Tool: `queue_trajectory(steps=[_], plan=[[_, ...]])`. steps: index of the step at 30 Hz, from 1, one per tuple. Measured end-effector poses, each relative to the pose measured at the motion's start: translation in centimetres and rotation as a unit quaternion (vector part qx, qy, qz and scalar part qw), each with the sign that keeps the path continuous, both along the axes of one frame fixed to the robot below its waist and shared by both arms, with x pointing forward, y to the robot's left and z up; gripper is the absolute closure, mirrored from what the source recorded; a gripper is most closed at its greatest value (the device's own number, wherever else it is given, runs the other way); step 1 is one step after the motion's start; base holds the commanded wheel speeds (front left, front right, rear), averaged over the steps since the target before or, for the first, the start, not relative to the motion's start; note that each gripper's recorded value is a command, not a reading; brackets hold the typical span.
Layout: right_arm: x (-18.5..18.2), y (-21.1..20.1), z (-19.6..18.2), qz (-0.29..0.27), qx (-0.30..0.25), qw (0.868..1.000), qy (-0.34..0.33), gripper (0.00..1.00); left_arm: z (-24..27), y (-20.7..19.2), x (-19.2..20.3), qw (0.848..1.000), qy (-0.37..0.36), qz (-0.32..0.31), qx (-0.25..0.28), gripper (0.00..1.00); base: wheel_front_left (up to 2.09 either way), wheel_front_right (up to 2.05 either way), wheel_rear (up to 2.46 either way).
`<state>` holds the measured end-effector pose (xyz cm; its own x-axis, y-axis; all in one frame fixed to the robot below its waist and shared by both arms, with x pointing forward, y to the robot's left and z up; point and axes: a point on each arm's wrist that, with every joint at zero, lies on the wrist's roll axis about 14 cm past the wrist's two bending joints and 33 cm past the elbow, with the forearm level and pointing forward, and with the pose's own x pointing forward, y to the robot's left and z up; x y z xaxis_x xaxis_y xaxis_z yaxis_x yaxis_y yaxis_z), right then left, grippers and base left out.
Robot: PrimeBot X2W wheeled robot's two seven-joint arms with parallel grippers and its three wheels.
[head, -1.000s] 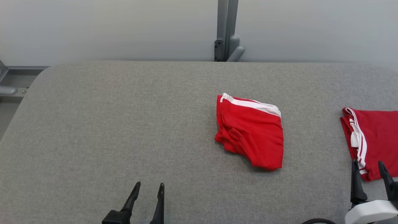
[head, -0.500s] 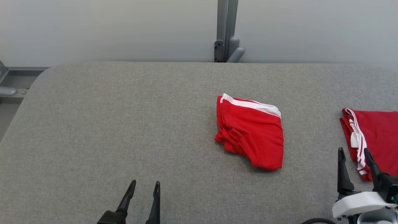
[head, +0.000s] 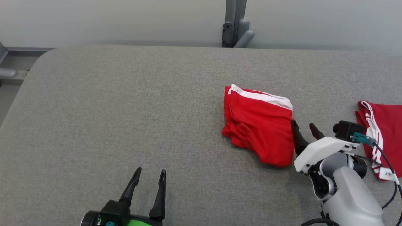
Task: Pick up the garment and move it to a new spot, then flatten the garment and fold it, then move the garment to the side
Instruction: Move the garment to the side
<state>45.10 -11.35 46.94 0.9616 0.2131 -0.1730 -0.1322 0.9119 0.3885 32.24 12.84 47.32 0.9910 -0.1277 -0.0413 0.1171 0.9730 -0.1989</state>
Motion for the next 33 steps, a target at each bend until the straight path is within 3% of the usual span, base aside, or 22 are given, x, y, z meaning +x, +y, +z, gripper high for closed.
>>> queue_trajectory(steps=[6, 11, 12, 13, 18, 22, 28, 33], plan=[[2.0, 1.8, -4.1, 0.048, -0.034, 0.992, 0.114, 0.0, -0.2, 0.6, 1.5, 1.0, 0.004, 0.009, -0.002, 0.0, 0.0, 0.0, 0.0], [2.3, 4.3, -5.9, 0.084, -0.025, 0.984, 0.158, 0.03, -0.8, 1.8, 1.6, 0.999, 0.014, 0.03, -0.001, 0.0, 0.0, 0.0, 0.0], [2.4, 4.5, -6.0, 0.083, -0.018, 0.984, 0.159, 0.62, -0.9, 2.0, 1.6, 0.999, 0.016, 0.033, -0.001, 0.0, 0.0, 0.0, 0.0], [2.6, 4.6, -6.0, 0.082, -0.012, 0.984, 0.158, 1.0, -1.0, 2.1, 1.6, 0.999, 0.017, 0.035, -0.001, 0.0, 0.0, 0.0, 0.0], [3.1, 5.5, -4.5, 0.09, 0.009, 0.986, 0.137, 1.0, -1.1, 2.6, 1.7, 0.999, 0.02, 0.045, -0.003, 0.0, 0.0, 0.0, 0.0], [3.3, 4.8, -2.1, 0.116, -0.014, 0.987, 0.114, 1.0, -1.6, 2.1, 1.6, 0.999, 0.028, 0.04, -0.006, 0.0, 0.0, 0.0, 0.0], [3.4, -4.4, 2.7, 0.088, -0.109, 0.984, 0.108, 1.0, -0.6, -1.0, 3.0, 1.0, 0.009, -0.013, -0.016, 0.0, 0.0, 0.0, 0.0], [2.1, -11.5, 5.6, 0.042, -0.15, 0.977, 0.142, 1.0, 0.5, -3.4, 4.8, 0.998, -0.011, -0.05, -0.021, 0.0, 0.0, 0.0, 0.0]])
